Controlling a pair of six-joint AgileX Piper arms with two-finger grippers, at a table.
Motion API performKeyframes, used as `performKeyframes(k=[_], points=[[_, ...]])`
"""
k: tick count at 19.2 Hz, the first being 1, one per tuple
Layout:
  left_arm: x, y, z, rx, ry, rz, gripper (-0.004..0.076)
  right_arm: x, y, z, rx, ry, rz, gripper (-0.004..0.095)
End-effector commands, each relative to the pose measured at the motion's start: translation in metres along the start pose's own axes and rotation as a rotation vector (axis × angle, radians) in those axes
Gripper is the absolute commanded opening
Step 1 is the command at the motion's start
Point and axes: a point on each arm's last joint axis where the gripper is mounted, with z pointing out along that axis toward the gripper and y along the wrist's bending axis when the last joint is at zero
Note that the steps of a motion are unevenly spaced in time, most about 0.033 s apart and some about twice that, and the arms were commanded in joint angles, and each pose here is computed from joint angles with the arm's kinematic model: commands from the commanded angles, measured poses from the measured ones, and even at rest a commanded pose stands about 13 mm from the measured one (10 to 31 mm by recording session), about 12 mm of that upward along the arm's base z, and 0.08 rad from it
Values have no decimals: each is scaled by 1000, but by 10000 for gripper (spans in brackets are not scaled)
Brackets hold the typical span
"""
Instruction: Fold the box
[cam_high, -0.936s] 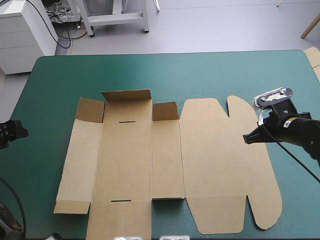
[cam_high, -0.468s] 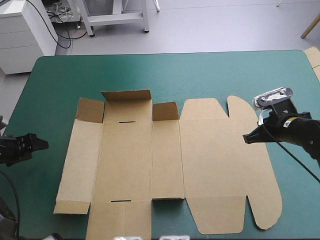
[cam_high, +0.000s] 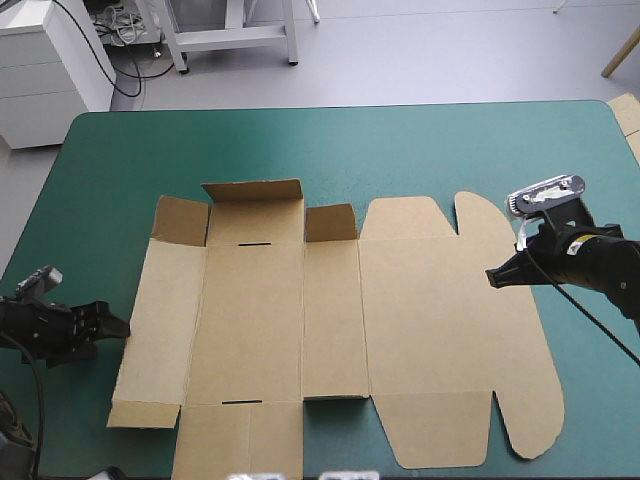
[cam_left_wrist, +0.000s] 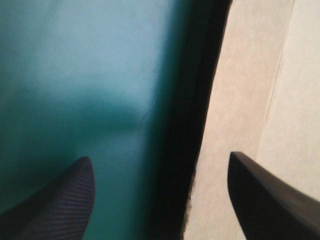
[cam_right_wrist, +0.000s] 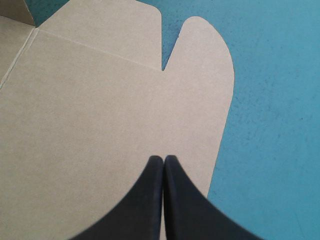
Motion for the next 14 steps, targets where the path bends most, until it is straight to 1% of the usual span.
performKeyframes(k=[1, 7, 9, 12, 14], points=[[10, -18, 3, 56, 69, 24, 529, -9, -4, -12, 39, -88, -12, -16], [20, -19, 14, 100, 96, -14, 529, -8, -4, -12, 38, -85, -14, -16], [19, -24, 18, 103, 114, 13, 529, -8, -4, -12, 38, -84, -14, -16], [28, -36, 35, 120, 187, 70, 529, -8, -4, -12, 37, -82, -14, -16], [33, -39, 45, 128, 195, 66, 529, -8, -4, -12, 37, -82, -14, -16]])
